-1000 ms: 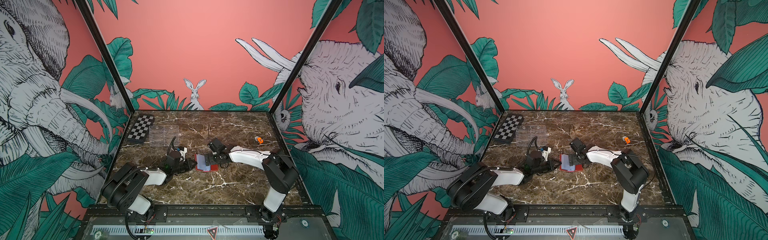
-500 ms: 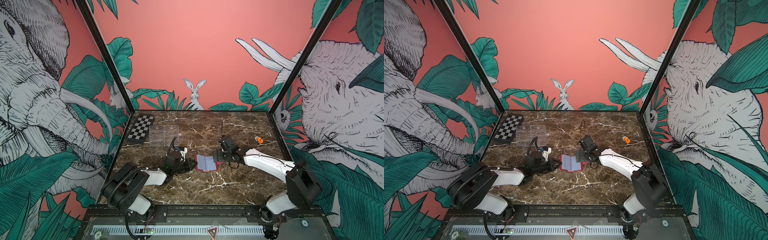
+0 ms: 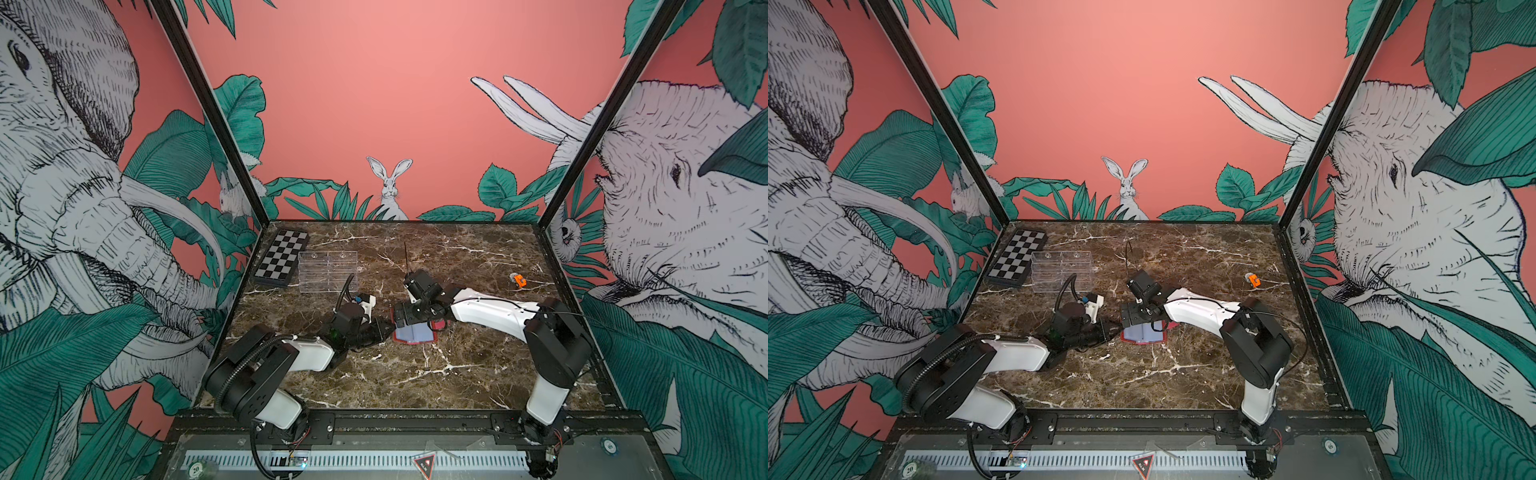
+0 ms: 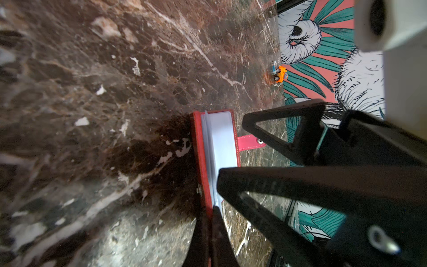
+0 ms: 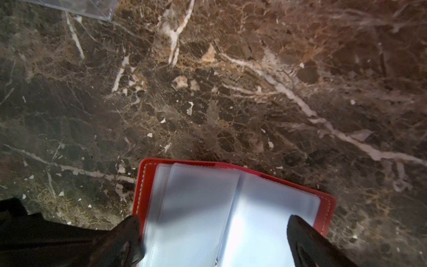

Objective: Take the credit cards out of the card holder
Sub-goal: Flip over the card slot in the card holder.

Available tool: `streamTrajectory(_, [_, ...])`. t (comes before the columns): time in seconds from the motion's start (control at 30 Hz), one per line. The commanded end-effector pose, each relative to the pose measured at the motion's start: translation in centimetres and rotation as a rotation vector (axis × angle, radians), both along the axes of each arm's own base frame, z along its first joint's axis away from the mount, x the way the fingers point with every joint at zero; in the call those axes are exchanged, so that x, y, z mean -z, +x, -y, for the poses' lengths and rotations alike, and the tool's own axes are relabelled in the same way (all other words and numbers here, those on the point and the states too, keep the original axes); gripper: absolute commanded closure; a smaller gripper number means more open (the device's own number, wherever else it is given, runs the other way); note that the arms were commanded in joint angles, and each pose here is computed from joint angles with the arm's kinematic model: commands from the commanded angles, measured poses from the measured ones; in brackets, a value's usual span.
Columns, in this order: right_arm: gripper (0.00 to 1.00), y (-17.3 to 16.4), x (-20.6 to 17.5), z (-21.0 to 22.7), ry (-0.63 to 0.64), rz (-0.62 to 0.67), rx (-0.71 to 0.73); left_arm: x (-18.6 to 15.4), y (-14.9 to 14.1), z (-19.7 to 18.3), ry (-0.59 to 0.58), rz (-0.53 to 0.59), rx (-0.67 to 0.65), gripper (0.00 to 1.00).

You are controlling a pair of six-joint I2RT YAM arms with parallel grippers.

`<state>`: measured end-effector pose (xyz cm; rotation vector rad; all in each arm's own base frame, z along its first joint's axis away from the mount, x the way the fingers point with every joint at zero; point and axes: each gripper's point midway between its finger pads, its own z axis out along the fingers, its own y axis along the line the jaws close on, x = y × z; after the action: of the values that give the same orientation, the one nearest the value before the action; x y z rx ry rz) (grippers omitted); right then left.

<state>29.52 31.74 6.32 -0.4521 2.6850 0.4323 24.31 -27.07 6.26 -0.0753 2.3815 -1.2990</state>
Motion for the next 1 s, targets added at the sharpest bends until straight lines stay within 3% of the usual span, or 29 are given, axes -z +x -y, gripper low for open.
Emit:
streamTrajectory(0.0, [0.02,0.1,-0.3,-0.8,0.022,0.001,-0.005,-0.7,0.0,0.0,-0.016,0.028,-0.007,1.0])
streamTrajectory(0.97, [0.02,-0.1,0.3,0.9,-0.004,0.02,0.036,-0.4,-0.1,-0.3,0.006,0.025,-0.01,1.0])
